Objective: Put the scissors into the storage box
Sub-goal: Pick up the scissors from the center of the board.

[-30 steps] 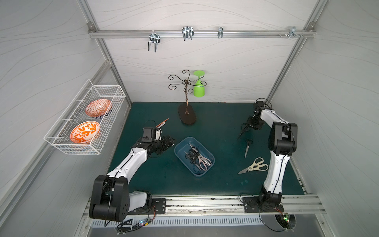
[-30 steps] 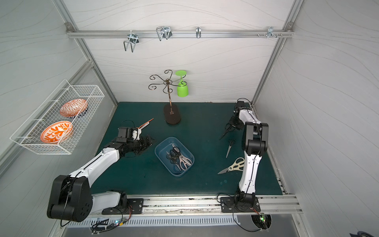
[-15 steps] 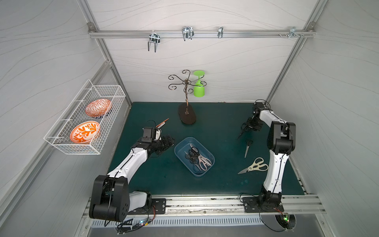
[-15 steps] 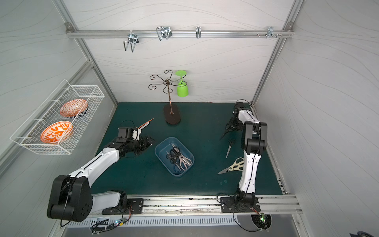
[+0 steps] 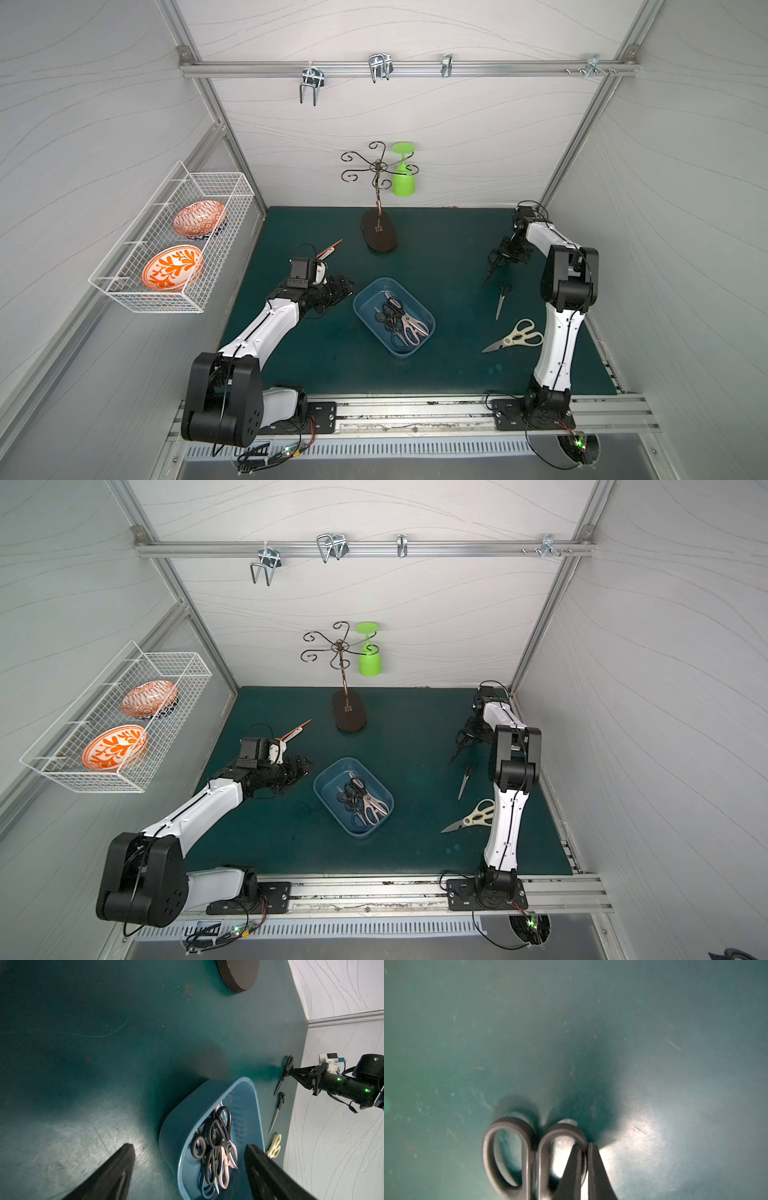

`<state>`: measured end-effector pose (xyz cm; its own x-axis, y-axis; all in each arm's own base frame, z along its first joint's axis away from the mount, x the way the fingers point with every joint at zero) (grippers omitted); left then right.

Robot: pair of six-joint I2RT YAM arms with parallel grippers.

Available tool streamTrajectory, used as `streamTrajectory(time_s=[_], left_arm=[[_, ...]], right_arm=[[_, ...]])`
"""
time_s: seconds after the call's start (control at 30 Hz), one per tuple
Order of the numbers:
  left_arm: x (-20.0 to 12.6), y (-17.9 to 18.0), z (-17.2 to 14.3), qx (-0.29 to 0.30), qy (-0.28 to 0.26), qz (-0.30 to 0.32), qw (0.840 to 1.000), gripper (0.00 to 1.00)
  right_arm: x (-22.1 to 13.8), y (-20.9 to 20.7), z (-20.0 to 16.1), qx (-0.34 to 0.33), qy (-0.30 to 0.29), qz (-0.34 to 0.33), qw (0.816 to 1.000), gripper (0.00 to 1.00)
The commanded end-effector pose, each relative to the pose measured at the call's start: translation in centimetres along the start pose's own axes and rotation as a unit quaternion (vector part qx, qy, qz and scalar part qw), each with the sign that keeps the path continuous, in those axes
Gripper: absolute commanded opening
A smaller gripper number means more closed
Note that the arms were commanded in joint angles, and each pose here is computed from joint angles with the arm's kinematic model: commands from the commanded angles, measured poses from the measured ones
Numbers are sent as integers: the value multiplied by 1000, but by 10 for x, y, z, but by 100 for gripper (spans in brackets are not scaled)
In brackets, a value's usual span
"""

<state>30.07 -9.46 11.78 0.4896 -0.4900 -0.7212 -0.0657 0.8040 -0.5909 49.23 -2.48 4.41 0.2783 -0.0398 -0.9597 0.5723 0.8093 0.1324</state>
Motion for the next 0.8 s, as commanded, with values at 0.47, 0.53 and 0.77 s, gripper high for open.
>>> streamTrajectory(time_s=[0.47,0.53,0.77], left_arm=[[-7,-1,18,0,-24,3,1000,87],[-10,4,21,-11,-30,5,999,87],[-20,17,33,-41,-55,10,998,87]], right_arm=[[-102,41,-16,-52,-23,94,994,0],[-117,51,-30,-71,-24,107,991,0],[-170,102,-118,-175,-18,165,971,0]])
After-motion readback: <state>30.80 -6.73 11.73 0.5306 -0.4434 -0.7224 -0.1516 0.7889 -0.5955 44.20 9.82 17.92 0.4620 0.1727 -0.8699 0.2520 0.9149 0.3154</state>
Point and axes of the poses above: each gripper's point midway between its finger pads, its own x axis out along the fingers, its own y axis along the line the jaws close on, z = x × y, the point moved 2 cm from there along -x, back along the fingers, and after that the axes turned 11 degrees about x, right-handed, at the moved point
